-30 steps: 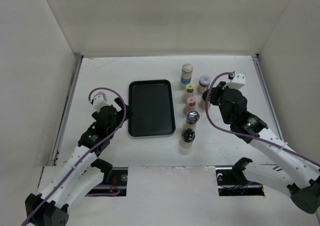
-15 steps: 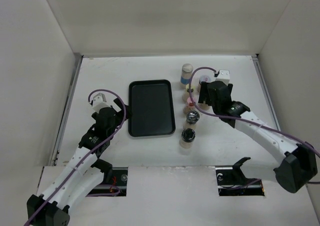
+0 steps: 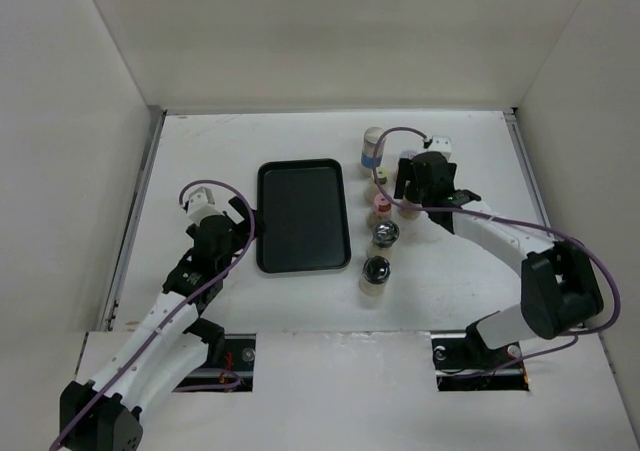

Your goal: Organize the condiment bottles

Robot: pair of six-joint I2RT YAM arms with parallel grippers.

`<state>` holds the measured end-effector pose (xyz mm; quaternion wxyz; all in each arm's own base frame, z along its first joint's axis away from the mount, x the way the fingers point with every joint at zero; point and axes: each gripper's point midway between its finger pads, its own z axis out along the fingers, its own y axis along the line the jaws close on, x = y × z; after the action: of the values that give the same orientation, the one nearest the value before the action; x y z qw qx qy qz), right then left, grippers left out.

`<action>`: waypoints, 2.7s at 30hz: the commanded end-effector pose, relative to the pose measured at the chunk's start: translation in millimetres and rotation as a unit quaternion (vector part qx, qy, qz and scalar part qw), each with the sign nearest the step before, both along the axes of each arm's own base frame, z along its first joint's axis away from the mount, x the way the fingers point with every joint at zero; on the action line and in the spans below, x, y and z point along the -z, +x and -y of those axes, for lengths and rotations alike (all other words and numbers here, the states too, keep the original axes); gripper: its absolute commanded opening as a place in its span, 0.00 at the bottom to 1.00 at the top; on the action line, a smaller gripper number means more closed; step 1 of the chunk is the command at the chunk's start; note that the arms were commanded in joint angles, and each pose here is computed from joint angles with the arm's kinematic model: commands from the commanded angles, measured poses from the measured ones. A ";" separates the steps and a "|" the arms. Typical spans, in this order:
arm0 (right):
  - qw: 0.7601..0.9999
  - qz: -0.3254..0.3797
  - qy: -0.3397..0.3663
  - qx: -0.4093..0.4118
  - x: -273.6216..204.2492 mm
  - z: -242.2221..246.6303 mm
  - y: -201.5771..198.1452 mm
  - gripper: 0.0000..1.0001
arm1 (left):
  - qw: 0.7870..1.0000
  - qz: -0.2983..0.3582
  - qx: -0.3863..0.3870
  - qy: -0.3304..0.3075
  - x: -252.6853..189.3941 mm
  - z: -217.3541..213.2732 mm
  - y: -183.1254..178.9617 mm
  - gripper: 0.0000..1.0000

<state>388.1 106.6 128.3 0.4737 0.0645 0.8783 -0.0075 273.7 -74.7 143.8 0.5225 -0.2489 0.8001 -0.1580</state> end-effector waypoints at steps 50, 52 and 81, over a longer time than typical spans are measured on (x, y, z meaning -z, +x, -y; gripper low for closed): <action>0.946 0.212 0.109 -0.220 -212.4 -258.0 68.5 0.43 | 0.996 -0.031 -0.033 -0.071 25.2 -11.6 3.7 1.00; 0.943 0.206 0.108 -0.236 -195.9 -284.6 76.5 0.43 | 0.997 -0.024 -0.033 -0.066 20.7 -13.8 4.9 1.00; 0.938 0.187 0.085 -0.281 -58.9 -394.1 104.5 0.69 | 0.997 -0.025 -0.046 -0.049 26.9 -24.3 5.4 1.00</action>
<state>493.1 475.8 135.9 0.5546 -0.1674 0.7970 0.1706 275.2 -52.3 109.4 0.4789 -0.3173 0.8026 -0.1605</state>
